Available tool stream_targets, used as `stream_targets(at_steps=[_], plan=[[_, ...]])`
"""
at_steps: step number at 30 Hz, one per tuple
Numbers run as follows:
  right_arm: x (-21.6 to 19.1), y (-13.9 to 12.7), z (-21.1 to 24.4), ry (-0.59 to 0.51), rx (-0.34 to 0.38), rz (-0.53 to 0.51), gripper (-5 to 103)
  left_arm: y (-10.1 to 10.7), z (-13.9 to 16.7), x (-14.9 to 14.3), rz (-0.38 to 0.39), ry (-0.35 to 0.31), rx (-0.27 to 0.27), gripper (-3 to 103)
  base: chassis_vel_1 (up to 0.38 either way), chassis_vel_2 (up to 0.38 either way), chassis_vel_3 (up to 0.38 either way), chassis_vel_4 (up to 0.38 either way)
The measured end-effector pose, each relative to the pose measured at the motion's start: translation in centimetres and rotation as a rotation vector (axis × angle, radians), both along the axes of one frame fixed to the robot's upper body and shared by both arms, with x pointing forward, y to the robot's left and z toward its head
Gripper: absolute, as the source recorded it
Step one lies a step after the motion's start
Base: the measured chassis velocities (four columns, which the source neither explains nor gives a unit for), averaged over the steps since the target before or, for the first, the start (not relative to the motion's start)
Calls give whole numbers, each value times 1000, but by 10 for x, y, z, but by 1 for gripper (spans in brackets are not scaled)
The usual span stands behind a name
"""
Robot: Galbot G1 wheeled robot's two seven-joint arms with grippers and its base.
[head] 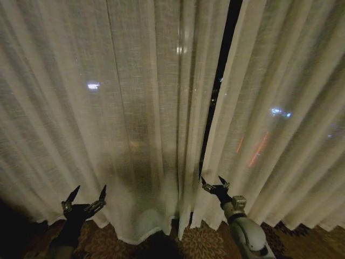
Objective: Open the curtains by pulling them apart, changing their state from closed to fully open.
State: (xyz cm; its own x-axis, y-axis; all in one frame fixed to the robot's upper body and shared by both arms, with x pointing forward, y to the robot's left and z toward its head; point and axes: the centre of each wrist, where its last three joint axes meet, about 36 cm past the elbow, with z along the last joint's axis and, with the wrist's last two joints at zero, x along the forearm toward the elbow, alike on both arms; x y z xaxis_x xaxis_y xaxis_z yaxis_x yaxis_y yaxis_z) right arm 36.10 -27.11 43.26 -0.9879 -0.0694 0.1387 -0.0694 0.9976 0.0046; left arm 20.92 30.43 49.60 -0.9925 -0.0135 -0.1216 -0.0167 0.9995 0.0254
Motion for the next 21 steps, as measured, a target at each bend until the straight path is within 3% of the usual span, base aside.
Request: stream_targets(at_steps=[21], plan=[[11, 5, 2, -7, -20, 26, 100, 3, -4, 8, -12, 7, 1, 100, -57, -45, 56, 49]])
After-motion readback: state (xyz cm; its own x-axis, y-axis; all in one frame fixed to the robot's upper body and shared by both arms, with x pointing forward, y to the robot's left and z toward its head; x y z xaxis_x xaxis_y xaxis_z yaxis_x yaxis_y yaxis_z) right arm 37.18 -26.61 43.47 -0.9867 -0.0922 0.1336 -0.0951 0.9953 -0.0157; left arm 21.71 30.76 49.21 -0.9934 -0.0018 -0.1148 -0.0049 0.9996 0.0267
